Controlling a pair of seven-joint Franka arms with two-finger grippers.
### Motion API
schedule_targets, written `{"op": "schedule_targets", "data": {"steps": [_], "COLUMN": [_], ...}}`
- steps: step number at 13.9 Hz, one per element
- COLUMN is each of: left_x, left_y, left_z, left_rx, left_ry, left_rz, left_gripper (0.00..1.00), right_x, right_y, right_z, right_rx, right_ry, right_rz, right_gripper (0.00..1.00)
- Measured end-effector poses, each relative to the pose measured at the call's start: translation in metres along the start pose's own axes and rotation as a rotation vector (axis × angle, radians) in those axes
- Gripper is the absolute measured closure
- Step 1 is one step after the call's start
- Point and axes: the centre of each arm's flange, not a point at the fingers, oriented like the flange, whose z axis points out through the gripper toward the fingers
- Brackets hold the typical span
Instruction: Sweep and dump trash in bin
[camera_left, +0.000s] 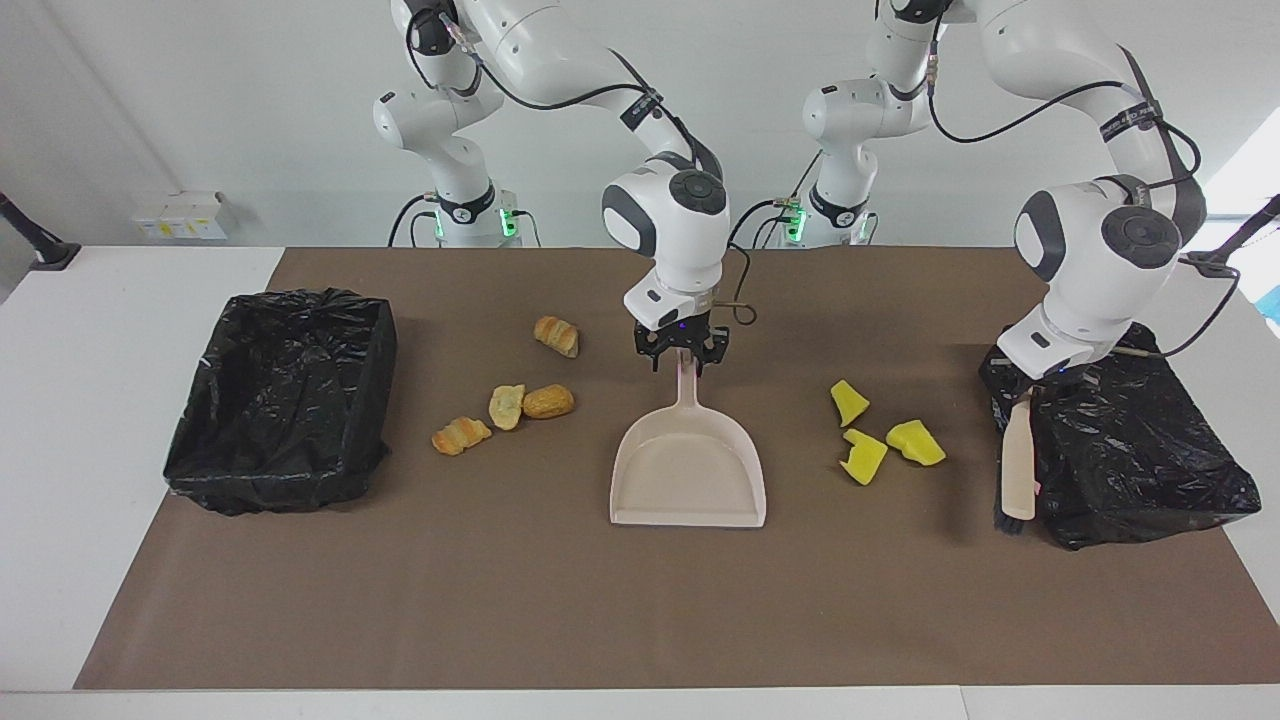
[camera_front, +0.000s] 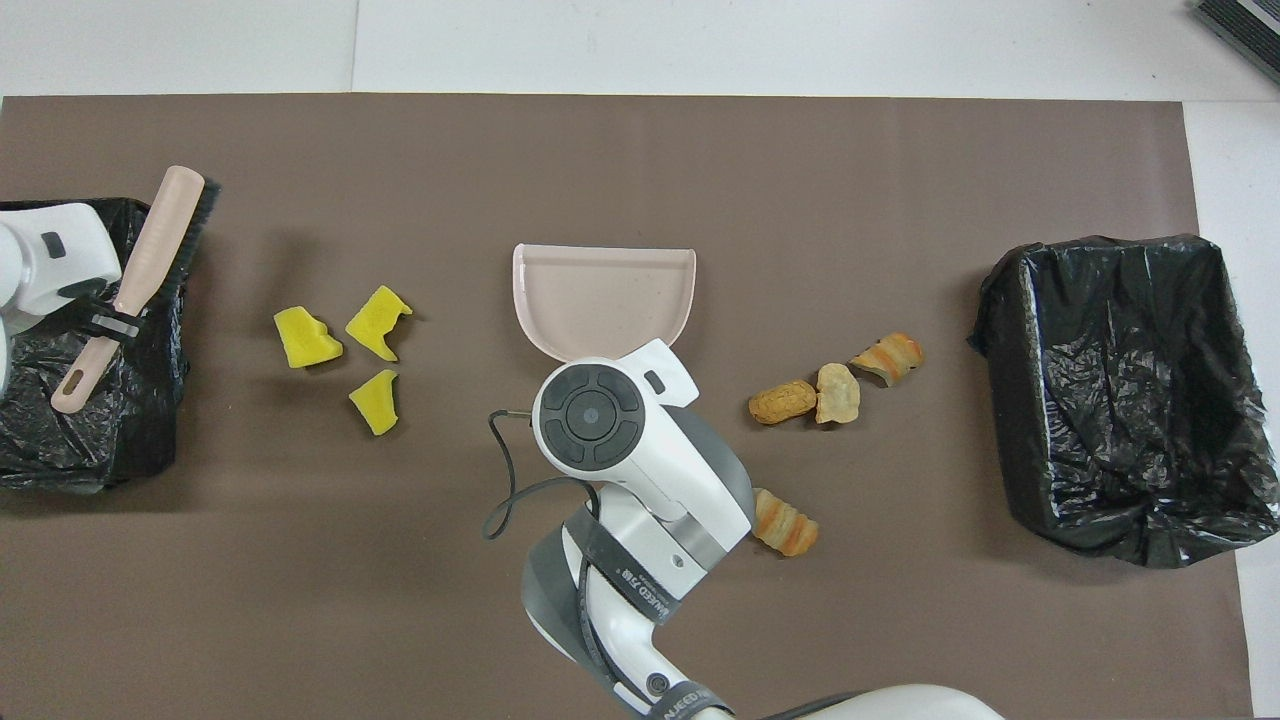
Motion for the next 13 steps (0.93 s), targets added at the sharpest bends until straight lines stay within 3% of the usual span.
{"op": "schedule_targets", "data": {"steps": [2, 5, 10, 13], "left_x": [0.0, -0.008, -0.02, -0.031], "left_y": [0.008, 0.022, 0.048, 0.07], "left_z": [0.005, 0.022, 0.041, 0.042], "left_rx": [-0.009, -0.029, -0.049, -0.086], "left_ry": [-0.017, -0.058, -0.114, -0.143], "left_rz": [0.011, 0.023, -0.01, -0.117], "left_gripper": [0.75, 0.75, 0.75, 0.75], "right_x": [0.0, -0.001, 0.0, 0.0], "right_y": [0.0, 0.0, 0.0, 0.007], "right_z": [0.001, 0.001, -0.002, -0.018], "right_rx": [-0.002, -0.003, 0.001, -0.016], "right_ry": [0.0, -0.001, 0.003, -0.011], "right_rz": [-0.018, -0.071, -0.112, -0.169], "right_gripper": [0.35, 0.67, 0.67, 0.67]}}
